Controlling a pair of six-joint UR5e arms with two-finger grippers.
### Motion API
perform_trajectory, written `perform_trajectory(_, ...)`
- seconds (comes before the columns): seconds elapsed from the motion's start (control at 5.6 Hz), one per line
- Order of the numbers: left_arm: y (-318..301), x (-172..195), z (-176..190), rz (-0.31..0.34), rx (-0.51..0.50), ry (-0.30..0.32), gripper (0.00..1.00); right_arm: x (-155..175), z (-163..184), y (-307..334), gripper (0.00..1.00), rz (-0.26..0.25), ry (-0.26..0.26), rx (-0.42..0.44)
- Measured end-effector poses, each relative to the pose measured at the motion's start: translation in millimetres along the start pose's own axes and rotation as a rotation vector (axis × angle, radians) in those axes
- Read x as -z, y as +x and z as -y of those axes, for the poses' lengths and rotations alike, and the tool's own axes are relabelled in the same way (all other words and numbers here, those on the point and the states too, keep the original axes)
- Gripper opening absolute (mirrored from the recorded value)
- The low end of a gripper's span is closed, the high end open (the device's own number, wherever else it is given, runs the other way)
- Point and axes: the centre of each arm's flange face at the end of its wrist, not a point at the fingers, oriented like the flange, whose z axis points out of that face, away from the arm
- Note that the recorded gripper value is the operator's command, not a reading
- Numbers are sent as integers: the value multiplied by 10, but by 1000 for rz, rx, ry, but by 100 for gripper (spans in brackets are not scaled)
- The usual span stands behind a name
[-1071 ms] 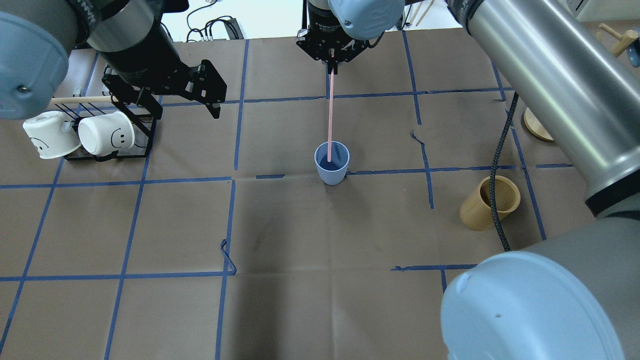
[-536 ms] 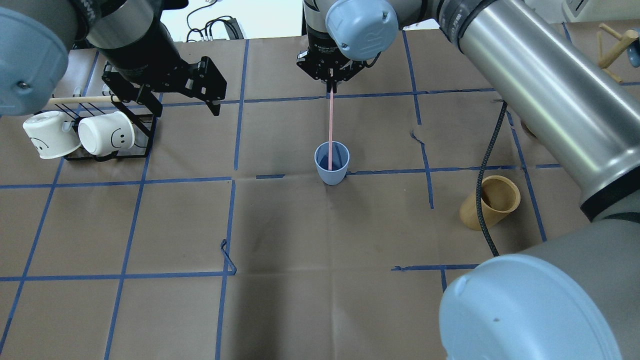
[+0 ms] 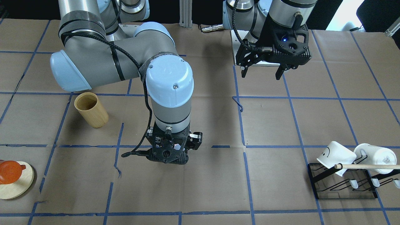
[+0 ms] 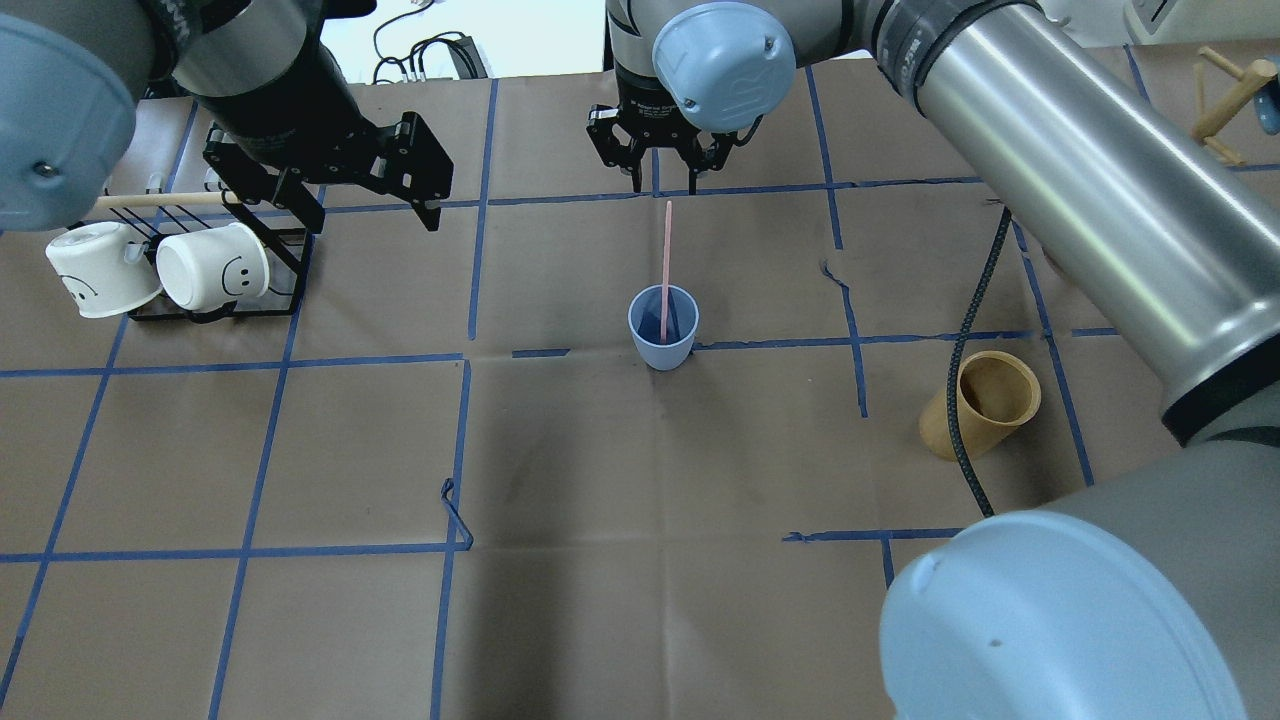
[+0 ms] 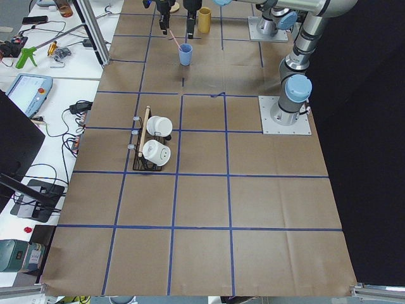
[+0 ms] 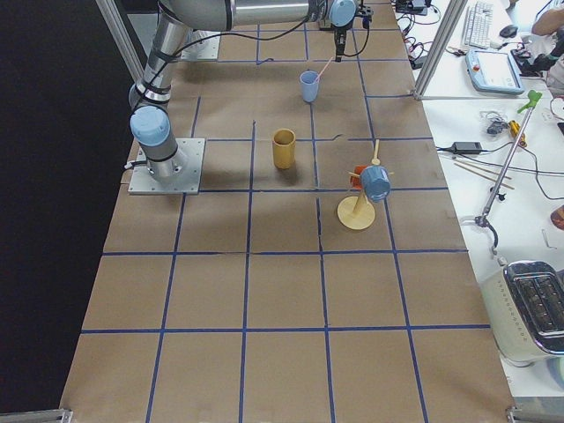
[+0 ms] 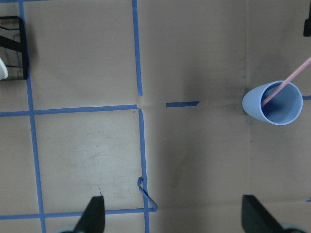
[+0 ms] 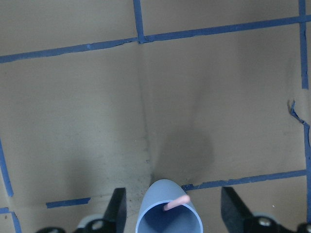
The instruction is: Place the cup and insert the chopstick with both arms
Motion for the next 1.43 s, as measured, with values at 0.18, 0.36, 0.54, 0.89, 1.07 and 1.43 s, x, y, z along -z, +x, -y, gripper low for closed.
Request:
perform_trajectory(0.18, 2, 1, 1, -1, 0, 0, 99, 133, 24, 120, 100, 4, 12, -5)
perform_trajectory(0.36, 2, 2, 1, -1, 0, 0, 99, 322, 75, 406, 100, -1, 9, -15)
perform_trajectory(0.54, 0, 2, 2, -1, 0, 0, 99, 611, 125, 915, 100, -13, -12, -18)
perform_trajectory(0.89, -1, -4, 7, -2, 2, -1, 99, 1089, 28, 2104, 100, -25, -55, -8)
perform_trajectory(1.07, -1, -5, 8, -2, 2, -1, 99, 1111, -282, 2411, 100, -26, -76, -24)
perform_trajectory(1.43, 1, -9, 10, -3, 2, -2, 99, 1024, -800, 2440, 100, -22, -59, -38)
